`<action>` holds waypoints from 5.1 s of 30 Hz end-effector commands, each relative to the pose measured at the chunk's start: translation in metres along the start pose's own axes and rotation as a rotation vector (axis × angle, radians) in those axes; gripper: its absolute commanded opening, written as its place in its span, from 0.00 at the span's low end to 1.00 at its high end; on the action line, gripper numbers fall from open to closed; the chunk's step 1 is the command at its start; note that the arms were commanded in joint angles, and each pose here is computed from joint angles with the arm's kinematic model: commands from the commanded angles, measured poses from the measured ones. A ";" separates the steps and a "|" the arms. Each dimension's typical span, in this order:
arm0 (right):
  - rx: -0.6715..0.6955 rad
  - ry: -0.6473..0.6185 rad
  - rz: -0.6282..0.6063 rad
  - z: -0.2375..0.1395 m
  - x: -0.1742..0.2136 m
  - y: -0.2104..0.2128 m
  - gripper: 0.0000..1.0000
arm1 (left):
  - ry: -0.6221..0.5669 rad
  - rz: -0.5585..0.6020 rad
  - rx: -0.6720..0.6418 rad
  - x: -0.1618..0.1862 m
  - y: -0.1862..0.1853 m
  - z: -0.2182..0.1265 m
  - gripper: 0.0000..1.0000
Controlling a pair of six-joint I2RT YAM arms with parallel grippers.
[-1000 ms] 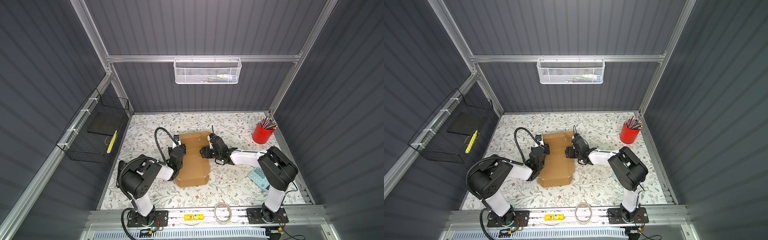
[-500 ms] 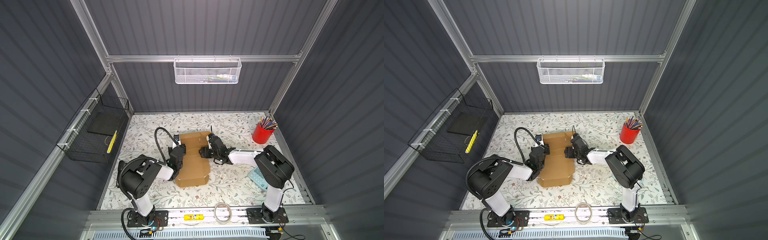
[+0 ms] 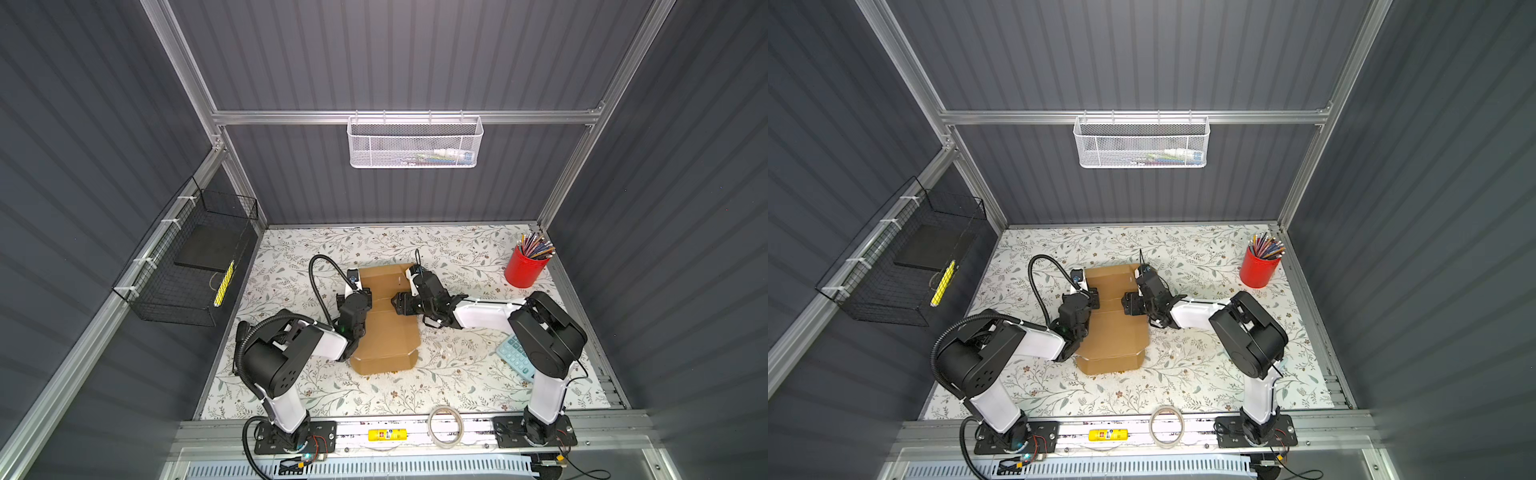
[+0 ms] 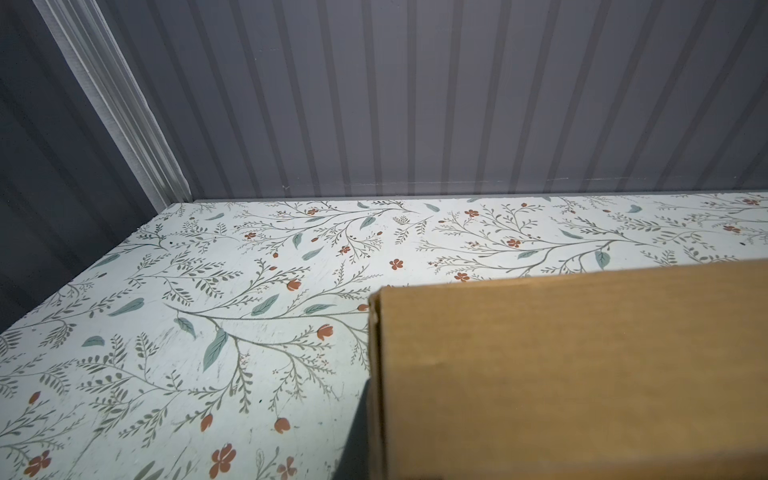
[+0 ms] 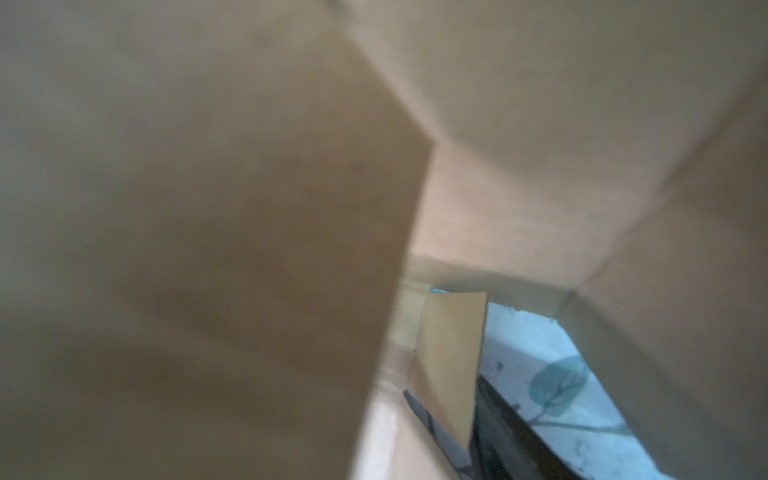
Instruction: Fold the paper box
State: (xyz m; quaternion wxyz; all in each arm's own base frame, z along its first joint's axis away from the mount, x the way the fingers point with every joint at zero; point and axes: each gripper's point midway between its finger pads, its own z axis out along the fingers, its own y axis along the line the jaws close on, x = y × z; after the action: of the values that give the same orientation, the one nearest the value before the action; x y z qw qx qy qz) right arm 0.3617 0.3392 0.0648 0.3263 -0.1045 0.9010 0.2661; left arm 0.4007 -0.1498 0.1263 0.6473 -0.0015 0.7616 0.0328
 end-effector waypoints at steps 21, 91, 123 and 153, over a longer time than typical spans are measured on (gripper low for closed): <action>-0.038 -0.024 -0.078 0.002 -0.017 0.033 0.72 | 0.067 0.036 -0.005 0.019 0.002 -0.001 0.00; 0.006 -0.015 -0.243 -0.036 -0.106 -0.107 0.72 | 0.076 0.026 0.026 0.025 -0.002 -0.001 0.00; 0.000 0.025 -0.365 -0.040 -0.047 -0.040 0.71 | 0.087 0.018 0.021 0.028 -0.002 -0.001 0.00; 0.053 0.013 -0.363 -0.061 -0.046 -0.040 0.76 | 0.205 0.054 -0.013 0.022 -0.002 0.004 0.00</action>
State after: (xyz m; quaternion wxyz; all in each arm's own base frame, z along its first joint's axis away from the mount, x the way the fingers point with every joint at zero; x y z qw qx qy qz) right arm 0.3829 0.2764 0.1137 0.3647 -0.2657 0.8736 0.1826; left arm 0.4093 -0.1570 0.1245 0.6006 -0.0066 0.7988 0.0326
